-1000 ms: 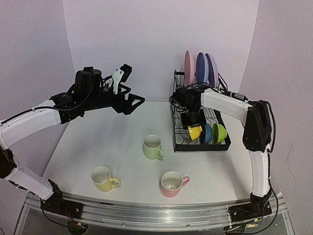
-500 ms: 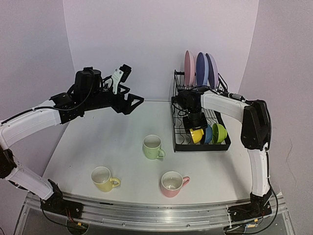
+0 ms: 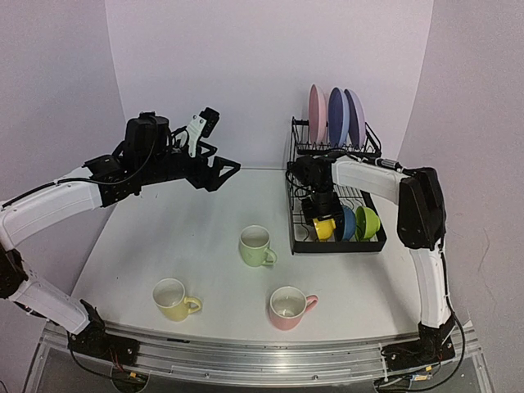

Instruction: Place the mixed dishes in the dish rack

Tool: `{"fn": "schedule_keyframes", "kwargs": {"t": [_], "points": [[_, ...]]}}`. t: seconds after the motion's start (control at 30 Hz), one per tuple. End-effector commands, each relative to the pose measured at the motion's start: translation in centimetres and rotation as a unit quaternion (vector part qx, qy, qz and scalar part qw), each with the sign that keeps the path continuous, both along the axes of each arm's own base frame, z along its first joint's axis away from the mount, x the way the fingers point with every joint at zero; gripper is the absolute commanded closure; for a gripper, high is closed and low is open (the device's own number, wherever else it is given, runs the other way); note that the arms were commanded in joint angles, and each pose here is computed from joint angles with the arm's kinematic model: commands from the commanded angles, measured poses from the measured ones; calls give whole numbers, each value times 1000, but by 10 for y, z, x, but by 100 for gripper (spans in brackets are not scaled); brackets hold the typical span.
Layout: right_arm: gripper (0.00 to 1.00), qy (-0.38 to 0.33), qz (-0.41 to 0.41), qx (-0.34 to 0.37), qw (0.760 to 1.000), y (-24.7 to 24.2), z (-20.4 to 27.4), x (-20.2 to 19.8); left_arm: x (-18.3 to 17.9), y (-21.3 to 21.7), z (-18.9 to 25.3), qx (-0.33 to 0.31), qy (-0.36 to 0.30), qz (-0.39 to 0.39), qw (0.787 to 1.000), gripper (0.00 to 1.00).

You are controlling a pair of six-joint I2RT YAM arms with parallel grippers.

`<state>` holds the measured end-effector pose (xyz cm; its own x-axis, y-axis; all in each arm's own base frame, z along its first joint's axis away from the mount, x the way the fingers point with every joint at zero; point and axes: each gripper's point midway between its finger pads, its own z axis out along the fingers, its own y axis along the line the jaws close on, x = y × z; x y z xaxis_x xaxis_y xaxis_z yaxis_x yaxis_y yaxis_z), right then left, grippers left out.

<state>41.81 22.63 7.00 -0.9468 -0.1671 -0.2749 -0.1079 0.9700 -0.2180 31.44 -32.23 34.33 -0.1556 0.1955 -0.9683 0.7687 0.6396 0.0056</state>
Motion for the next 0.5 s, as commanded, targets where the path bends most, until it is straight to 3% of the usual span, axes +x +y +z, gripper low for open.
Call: {"fn": "schedule_keyframes", "kwargs": {"t": [0.0, 0.07, 0.3, 0.47], "points": [[100, 44, -12, 0, 999, -9, -12, -11, -1, 6, 21, -17, -28, 4, 999, 11], [96, 50, -14, 5, 999, -9, -14, -13, -1, 6, 21, -16, -28, 4, 999, 11], [63, 55, -11, 20, 998, -5, -10, -16, 1, 6, 19, -16, -21, 5, 1000, 11], [52, 44, -11, 22, 999, -8, 2, -17, 0, 5, 22, -20, -22, -1, 1000, 11]]}}
